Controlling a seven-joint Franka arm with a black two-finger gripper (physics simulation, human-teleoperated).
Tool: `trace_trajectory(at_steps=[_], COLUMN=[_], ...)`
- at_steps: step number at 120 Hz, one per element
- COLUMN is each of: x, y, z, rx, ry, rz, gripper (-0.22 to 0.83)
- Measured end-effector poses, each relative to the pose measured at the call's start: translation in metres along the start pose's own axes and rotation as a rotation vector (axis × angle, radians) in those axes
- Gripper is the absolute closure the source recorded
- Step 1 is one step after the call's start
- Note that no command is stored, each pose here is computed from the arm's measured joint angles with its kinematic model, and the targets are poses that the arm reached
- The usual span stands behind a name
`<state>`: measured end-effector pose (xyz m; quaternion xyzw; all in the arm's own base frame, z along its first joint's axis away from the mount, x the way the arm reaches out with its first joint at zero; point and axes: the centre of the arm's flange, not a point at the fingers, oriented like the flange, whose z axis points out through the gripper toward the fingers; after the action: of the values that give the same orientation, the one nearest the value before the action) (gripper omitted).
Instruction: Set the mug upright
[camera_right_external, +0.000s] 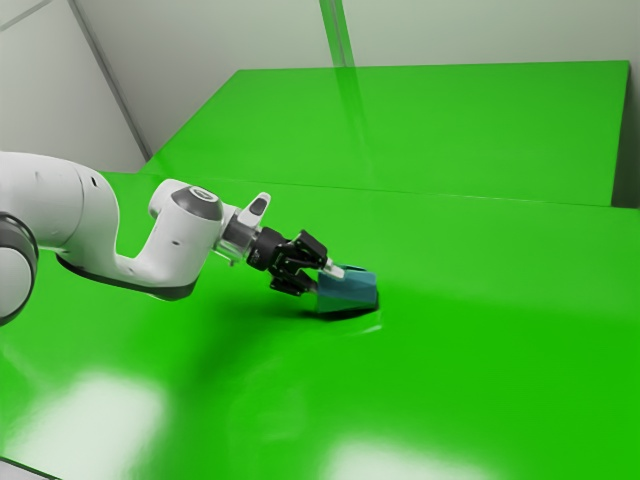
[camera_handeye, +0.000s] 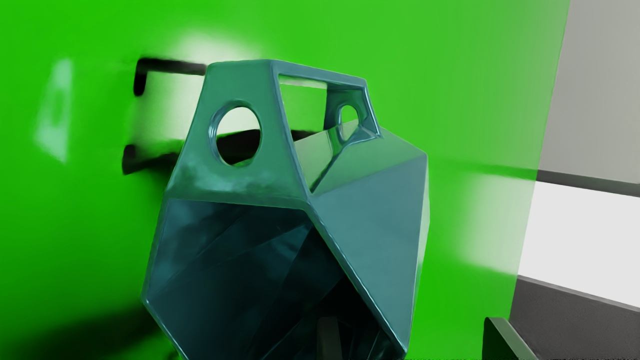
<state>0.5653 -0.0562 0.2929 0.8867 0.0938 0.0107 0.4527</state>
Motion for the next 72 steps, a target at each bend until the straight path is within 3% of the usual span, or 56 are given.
trace_trajectory(at_steps=[11, 26, 57, 72], x=[-0.001, -0.001, -0.004, -0.01], y=[0.001, 0.003, 0.022, 0.051], z=[0.001, 0.001, -0.012, -0.033], rx=[-0.002, -0.005, -0.027, -0.008], ry=[-0.005, -0.007, -0.008, -0.013], rz=[0.008, 0.021, 0.069, 0.149], gripper=[0.6, 0.69, 0.77, 0.78])
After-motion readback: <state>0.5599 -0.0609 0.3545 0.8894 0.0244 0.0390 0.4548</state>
